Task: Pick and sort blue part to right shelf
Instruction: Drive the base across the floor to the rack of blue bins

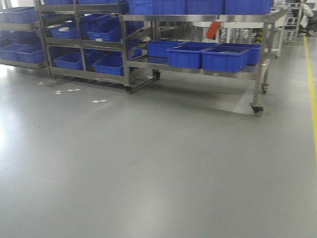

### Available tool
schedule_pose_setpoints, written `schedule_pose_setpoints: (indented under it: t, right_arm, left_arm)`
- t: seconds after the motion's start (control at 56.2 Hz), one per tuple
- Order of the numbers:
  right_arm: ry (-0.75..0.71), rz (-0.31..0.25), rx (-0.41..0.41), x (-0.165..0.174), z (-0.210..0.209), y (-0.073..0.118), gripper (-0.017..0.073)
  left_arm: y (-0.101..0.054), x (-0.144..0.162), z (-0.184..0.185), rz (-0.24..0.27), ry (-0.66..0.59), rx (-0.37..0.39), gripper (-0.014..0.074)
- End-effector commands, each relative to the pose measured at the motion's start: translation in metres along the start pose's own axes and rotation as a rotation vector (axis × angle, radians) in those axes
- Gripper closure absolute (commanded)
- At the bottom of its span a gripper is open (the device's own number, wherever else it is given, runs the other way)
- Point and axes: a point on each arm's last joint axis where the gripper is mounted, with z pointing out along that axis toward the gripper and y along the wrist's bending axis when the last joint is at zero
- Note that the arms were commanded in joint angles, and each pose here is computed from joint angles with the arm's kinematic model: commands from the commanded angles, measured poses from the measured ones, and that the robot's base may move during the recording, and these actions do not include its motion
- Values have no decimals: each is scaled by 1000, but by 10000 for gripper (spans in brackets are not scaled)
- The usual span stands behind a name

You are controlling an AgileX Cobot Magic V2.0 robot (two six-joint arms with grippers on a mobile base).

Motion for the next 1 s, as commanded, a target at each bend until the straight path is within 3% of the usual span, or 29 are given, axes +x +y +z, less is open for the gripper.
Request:
schedule_pose_setpoints:
  t: [0.0,0.978]
  right_arm:
    - [-108,-25,-30,-17,-1,3,365]
    - [-107,-25,-29,-17,-1,3,365]
  left_arm:
    - [0,-17,-3,-7,-110,-8,351]
    - [0,-17,-3,-7,-110,-8,351]
